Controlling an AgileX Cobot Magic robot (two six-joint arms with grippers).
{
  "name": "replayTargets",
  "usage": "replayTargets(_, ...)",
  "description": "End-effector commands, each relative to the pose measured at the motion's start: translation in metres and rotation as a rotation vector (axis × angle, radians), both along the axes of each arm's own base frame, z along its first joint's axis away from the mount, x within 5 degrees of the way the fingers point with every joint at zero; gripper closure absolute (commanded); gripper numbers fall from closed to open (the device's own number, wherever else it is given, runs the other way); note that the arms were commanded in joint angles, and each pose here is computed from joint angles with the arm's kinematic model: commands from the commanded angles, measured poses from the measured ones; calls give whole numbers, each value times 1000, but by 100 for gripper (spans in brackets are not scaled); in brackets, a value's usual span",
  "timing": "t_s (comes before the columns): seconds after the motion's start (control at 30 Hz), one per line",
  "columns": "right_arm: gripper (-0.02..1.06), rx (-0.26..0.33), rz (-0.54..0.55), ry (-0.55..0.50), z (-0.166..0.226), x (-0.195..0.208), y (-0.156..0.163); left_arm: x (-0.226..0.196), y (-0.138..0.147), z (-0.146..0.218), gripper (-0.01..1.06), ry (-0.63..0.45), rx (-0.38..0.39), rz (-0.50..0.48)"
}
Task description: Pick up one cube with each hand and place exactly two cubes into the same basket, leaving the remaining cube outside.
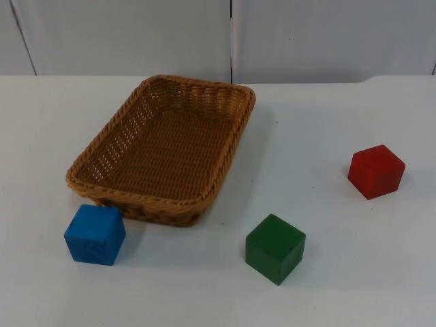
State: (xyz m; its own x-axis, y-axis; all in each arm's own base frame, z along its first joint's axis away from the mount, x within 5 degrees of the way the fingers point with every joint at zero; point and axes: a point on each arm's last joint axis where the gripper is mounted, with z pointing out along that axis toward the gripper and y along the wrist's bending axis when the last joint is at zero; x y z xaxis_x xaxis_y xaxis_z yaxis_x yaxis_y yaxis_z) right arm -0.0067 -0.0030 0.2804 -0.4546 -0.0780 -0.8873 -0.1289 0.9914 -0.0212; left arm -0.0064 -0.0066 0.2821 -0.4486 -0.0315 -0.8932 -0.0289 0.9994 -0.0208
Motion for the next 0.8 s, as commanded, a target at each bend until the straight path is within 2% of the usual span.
replayTargets(0.0, -1, -22, -1, -8, 0, 0, -1, 0, -1, -2, 0, 7, -17, 0)
replayTargets(0.17, -1, -17, 4, 7, 0, 2, 0, 0, -1, -3, 0, 14, -17, 0)
replayTargets(0.6, -1, -43, 6, 197, 0, 33, 5, 1, -2, -4, 0, 34, -27, -7)
replayTargets(0.77, -1, -40, 7, 188, 5, 36, 5, 8, -1, -4, 0, 77, -32, -7)
